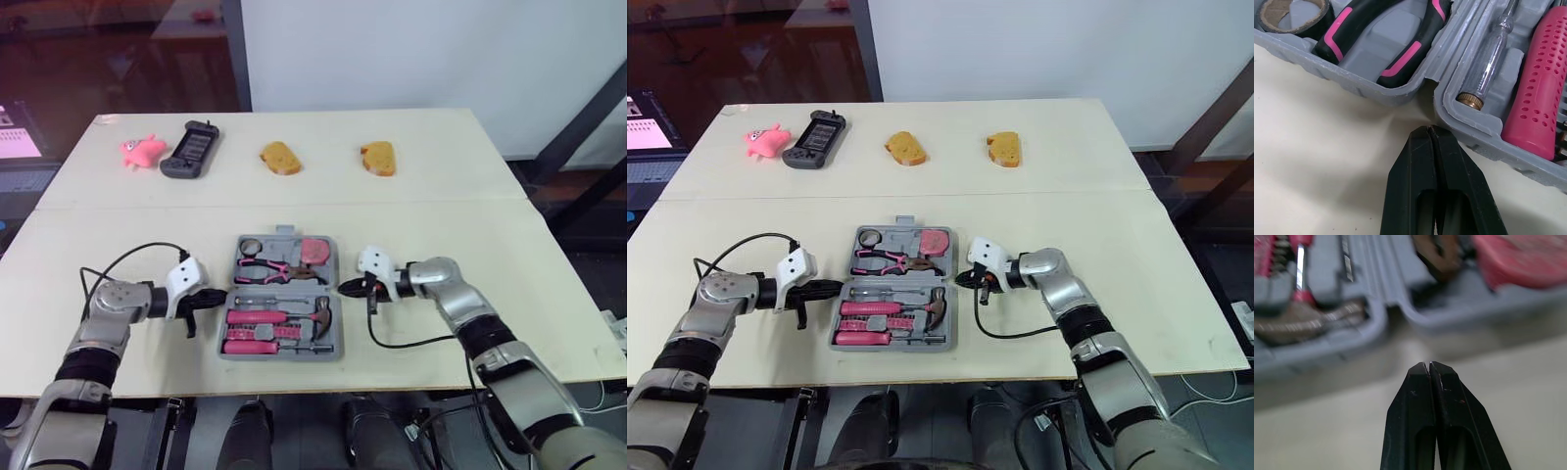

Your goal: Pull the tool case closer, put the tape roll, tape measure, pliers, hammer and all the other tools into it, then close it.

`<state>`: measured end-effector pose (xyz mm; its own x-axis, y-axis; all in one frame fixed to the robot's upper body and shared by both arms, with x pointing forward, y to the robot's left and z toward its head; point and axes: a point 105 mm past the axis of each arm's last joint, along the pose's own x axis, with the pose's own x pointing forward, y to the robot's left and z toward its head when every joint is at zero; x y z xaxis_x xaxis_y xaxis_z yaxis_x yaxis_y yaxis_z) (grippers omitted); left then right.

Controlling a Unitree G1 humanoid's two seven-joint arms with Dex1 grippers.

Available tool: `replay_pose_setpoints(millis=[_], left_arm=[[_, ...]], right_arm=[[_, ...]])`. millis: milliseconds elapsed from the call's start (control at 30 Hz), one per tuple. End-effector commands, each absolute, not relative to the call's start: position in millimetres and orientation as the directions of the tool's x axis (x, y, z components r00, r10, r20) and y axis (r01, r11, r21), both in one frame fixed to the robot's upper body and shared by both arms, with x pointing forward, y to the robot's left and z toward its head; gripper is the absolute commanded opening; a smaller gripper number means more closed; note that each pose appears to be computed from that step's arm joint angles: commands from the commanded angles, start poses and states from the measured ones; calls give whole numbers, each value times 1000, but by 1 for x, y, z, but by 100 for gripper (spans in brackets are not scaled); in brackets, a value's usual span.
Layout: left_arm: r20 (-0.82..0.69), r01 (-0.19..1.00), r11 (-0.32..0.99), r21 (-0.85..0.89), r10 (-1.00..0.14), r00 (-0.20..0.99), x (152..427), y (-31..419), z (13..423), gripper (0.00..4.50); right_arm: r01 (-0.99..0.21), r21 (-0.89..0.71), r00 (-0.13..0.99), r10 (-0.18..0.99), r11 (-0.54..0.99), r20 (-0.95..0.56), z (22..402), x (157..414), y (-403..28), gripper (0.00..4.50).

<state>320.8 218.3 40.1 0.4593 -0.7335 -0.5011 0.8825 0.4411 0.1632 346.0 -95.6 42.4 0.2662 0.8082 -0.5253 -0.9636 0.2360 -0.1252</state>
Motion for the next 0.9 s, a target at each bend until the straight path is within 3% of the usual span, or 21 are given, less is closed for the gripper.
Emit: replay_pose_setpoints(millis=[33,367,600,900], left_arm=[[-449,900,403,164,-782,432,322,197,45,5],[-424,935,340,106,-835,351,305,176,42,5],[-413,926,327,191,-829,378,319,172,51,5],[-444,913,350,210,-798,408,318,182,47,5]], right_arm=[[-968,-153,249,832,199,-496,51,344,-78,12],[-972,-140,233,832,187,-504,46,330,-73,12],[-973,-144,229,830,180,-509,48,327,-72,12],[-975,-132,223,825,181,-518,52,321,-73,12]])
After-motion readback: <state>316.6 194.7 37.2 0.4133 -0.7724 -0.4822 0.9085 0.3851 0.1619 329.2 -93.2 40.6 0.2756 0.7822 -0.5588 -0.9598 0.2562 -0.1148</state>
